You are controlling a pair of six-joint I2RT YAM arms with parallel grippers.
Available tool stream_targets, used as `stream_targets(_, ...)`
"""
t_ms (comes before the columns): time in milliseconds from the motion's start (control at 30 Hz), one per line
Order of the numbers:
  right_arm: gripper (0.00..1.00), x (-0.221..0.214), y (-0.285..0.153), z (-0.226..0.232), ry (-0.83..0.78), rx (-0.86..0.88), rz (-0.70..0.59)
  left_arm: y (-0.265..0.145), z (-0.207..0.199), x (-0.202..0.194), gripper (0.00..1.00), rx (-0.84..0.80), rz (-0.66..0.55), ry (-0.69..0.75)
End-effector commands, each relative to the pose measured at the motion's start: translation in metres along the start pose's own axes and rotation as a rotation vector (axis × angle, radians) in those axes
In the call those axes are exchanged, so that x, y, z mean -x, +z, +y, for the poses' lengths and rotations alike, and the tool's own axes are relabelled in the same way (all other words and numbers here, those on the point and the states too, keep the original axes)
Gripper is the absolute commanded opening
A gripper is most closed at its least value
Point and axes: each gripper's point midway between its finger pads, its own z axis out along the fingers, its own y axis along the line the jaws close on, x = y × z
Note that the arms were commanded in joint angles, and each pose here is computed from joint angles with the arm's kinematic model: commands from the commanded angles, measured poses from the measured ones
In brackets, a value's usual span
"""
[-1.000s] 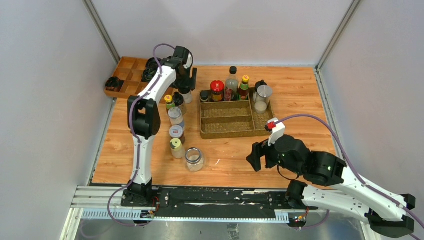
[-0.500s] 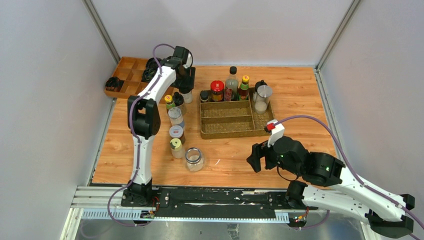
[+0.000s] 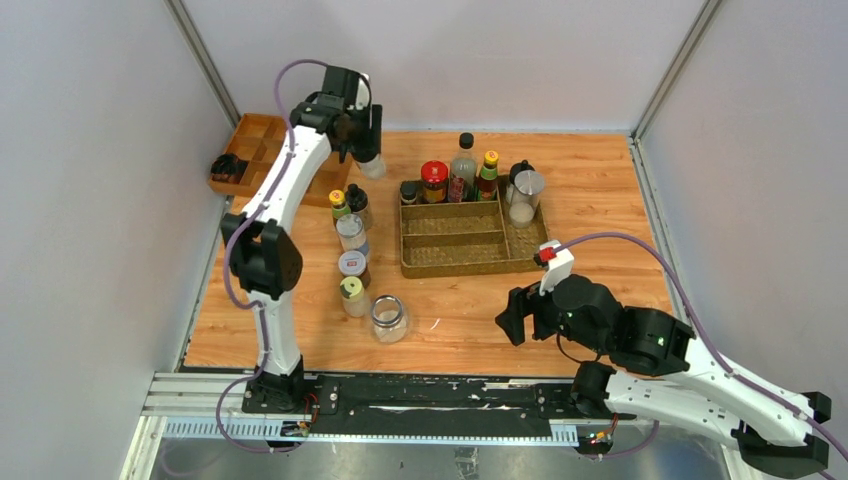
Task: Organize the condiment bottles
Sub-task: Place the bottle in the storage box.
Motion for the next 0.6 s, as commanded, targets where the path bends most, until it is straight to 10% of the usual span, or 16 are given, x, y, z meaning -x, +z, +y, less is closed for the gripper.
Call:
stream_targets(0, 0.85, -0.004, -0.004, -0.004, 0.016, -0.009, -0.004, -0.070, -0.016, 0.034, 0.49, -0.069, -0.154, 0.009)
stream_targets(567, 0.81, 0.044, -0.076, -0.016, 0.094, 0.012, -0.163, -0.137, -0.163, -0.062, 0.50, -0.221, -0.079, 0.233)
